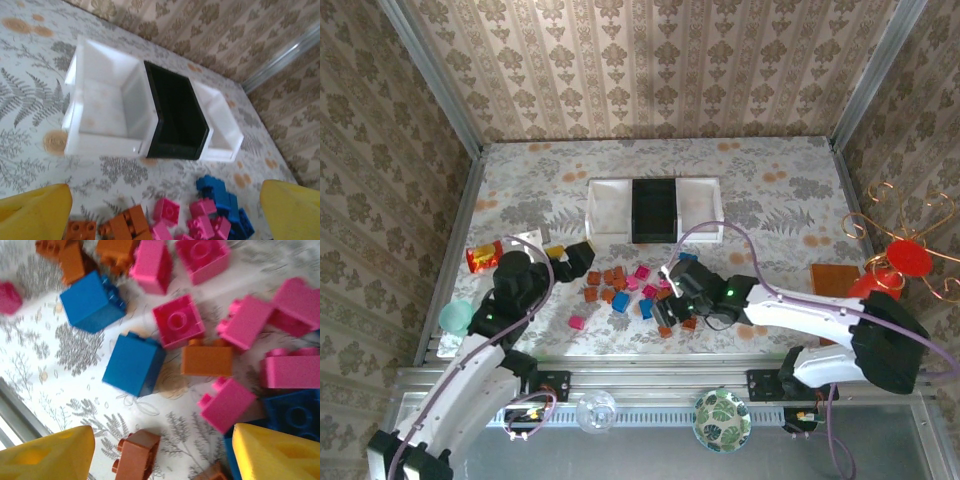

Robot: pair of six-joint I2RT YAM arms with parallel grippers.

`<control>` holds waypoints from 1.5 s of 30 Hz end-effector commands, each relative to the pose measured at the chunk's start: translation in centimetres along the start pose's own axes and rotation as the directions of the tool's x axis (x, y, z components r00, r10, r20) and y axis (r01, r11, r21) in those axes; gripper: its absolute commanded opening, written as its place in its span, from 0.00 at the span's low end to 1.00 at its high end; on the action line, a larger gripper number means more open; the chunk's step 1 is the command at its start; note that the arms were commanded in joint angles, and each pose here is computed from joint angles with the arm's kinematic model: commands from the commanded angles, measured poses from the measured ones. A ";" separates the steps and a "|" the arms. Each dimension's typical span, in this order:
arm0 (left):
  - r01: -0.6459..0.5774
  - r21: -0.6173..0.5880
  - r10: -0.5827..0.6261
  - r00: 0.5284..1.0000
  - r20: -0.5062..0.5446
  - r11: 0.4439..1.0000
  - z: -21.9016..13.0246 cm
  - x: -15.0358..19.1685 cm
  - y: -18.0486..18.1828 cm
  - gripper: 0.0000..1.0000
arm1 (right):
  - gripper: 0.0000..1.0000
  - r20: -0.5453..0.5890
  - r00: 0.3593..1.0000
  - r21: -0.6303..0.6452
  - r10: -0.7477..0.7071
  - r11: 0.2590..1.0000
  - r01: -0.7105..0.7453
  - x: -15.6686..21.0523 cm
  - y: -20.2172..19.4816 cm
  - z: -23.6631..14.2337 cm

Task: Sort the legos into containers by color
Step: Pick up the lego from the bottom-center of the table, then place the lego in the container.

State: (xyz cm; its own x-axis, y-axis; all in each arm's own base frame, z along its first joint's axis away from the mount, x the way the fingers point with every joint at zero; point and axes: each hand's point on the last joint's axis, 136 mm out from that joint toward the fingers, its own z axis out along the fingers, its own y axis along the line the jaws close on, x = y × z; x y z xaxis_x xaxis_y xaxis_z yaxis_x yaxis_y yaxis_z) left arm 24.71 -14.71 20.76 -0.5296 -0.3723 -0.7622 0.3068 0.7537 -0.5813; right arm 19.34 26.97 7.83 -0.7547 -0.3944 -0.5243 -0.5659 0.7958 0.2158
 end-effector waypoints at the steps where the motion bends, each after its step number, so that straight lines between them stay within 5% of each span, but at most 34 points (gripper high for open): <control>1: -0.066 -0.064 0.062 0.997 -0.054 0.996 -0.9 1.6 0.9 0.97 | 0.72 -0.070 0.997 0.081 -0.030 0.996 0.035 1.2 -0.4 0.6; 13: -0.086 -0.068 0.081 0.994 -0.075 0.994 -1.1 2.5 1.1 1.00 | 0.63 -0.189 0.974 0.122 -0.121 0.982 0.146 4.5 1.8 3.2; 28: -0.117 -0.067 0.111 0.990 -0.091 0.991 -1.3 2.5 0.7 1.00 | 0.24 -0.163 0.976 0.107 -0.144 0.981 0.163 4.1 2.1 3.3; 35: -0.130 -0.063 0.123 0.987 -0.105 0.990 -1.4 2.6 0.4 1.00 | 0.20 0.059 0.995 0.138 -0.086 0.987 0.077 -3.5 -0.4 -1.6; 40: -0.124 -0.071 0.115 0.986 -0.122 0.990 -1.3 3.1 0.5 1.00 | 0.20 0.269 0.959 0.249 0.090 0.955 -0.159 -11.3 -8.2 -5.8; 45: -0.121 -0.076 0.108 0.982 -0.152 0.990 -1.2 3.8 0.7 1.00 | 0.20 0.337 0.911 0.332 0.239 0.875 -0.352 -15.3 -16.3 -5.0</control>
State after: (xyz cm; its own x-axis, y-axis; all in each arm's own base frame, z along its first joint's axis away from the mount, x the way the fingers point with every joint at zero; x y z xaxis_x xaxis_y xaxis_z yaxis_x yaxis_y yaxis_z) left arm 21.96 -14.94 16.96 -0.6143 -0.2092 -0.7608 0.3009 0.8292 -0.4710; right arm 35.53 19.68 18.17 -0.6866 -0.0478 -0.7255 -0.2084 0.9689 0.1333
